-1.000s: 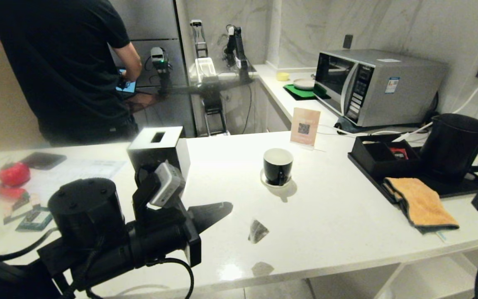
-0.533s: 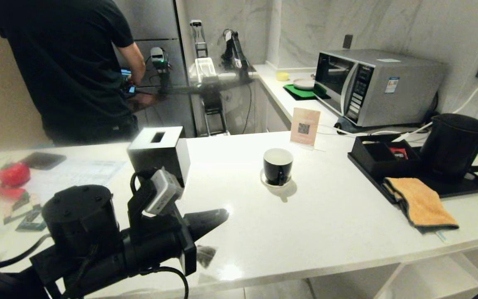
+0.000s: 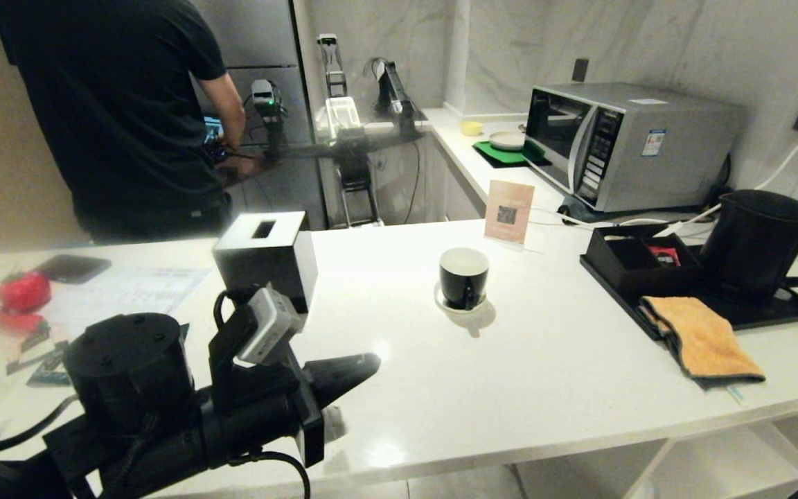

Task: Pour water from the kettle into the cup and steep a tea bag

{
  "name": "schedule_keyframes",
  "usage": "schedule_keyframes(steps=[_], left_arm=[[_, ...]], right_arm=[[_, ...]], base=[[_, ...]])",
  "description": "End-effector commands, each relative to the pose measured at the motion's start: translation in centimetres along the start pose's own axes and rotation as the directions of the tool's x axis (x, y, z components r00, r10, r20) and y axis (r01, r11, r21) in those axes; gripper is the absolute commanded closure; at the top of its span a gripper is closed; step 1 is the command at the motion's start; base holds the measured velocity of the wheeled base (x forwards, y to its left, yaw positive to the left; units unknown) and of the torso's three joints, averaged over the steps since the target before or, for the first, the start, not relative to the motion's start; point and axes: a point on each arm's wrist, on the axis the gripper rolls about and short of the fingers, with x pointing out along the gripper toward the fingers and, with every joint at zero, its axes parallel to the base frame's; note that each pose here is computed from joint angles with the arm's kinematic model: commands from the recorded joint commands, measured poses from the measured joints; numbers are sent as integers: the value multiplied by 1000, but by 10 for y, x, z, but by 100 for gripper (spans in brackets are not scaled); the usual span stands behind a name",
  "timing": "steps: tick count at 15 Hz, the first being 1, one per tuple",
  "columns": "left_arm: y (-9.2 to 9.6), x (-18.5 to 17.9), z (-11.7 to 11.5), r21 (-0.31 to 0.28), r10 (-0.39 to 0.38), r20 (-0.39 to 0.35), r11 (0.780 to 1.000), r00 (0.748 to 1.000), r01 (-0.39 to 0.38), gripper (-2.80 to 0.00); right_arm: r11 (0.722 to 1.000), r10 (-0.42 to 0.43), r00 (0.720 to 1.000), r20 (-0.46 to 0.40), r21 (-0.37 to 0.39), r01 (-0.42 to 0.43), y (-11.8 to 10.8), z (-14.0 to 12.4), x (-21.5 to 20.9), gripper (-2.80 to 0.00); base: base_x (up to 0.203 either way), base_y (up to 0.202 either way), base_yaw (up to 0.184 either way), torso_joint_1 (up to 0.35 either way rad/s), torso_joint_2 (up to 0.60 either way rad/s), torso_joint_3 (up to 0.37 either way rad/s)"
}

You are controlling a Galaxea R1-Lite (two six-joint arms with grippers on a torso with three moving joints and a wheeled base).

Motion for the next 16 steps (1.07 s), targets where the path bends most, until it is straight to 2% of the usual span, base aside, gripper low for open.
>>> schedule_keyframes(steps=[1, 3, 5, 8, 16], left_arm=[[0, 1, 0, 1, -3, 2, 1000, 1000, 3, 0], [1, 2, -2, -2, -4, -4, 1000, 1000, 4, 0], [1, 3, -3, -3, -4, -8, 1000, 1000, 4, 0], [2, 5, -8, -12, -8, -30, 1000, 1000, 8, 0], [2, 5, -6, -10, 1, -20, 1000, 1000, -2, 0]], right_arm=[[992, 120, 992, -29, 42, -118, 1, -16, -16, 0], [985, 172, 971, -166, 48, -166, 4, -30, -18, 0], [980, 201, 934, -295, 44, -196, 6, -43, -21, 0], [961, 273, 883, -383, 75, -265, 8, -52, -25, 0], [962, 273, 884, -379, 87, -259, 8, -52, -25, 0]], base=[[0, 0, 0, 0, 0, 0], [0, 0, 0, 0, 0, 0], [0, 0, 0, 0, 0, 0], [0, 0, 0, 0, 0, 0], [0, 0, 0, 0, 0, 0]])
